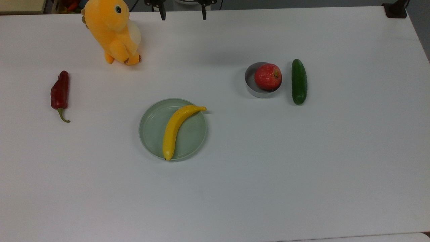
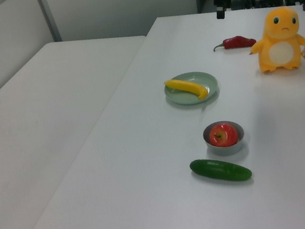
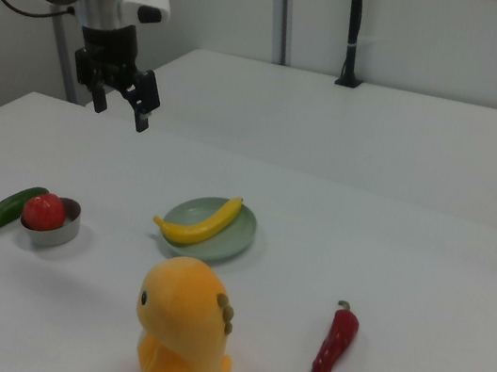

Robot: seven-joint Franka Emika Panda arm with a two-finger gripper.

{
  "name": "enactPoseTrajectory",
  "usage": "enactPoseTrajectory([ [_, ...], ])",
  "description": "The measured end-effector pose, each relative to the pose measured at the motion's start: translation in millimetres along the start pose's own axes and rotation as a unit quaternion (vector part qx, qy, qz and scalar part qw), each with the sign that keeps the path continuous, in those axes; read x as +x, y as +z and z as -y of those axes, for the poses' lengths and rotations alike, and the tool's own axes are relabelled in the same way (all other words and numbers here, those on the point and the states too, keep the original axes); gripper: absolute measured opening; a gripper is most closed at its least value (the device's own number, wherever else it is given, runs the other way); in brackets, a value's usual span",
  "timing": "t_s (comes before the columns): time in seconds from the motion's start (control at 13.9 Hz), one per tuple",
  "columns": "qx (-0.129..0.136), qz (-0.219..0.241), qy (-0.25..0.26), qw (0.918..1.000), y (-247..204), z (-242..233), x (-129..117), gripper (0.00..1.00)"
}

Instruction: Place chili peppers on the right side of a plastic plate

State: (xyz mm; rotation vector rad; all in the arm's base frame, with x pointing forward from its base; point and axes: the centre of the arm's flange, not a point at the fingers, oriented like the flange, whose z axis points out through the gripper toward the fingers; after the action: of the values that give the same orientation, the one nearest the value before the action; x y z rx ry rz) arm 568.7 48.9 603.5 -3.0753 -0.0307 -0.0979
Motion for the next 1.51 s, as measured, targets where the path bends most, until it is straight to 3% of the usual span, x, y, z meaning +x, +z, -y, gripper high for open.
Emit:
enactPoseTrajectory([
  [0.22,0.0,-0.004,-0.026,0.9997,2,1,3,1.0],
  [0.43,0.029,-0.015,-0.024,0.9992,-3,-5,5,1.0],
  [0.57,0.034,-0.018,-0.023,0.999,-6,-6,5,1.0],
  [0.79,0.034,-0.014,-0.029,0.9989,-6,-6,3,1.0],
  [1.0,0.035,0.022,-0.044,0.9982,-3,-13,-6,1.0],
  [1.51,0.035,0.023,-0.045,0.9981,-3,-14,-6,1.0],
])
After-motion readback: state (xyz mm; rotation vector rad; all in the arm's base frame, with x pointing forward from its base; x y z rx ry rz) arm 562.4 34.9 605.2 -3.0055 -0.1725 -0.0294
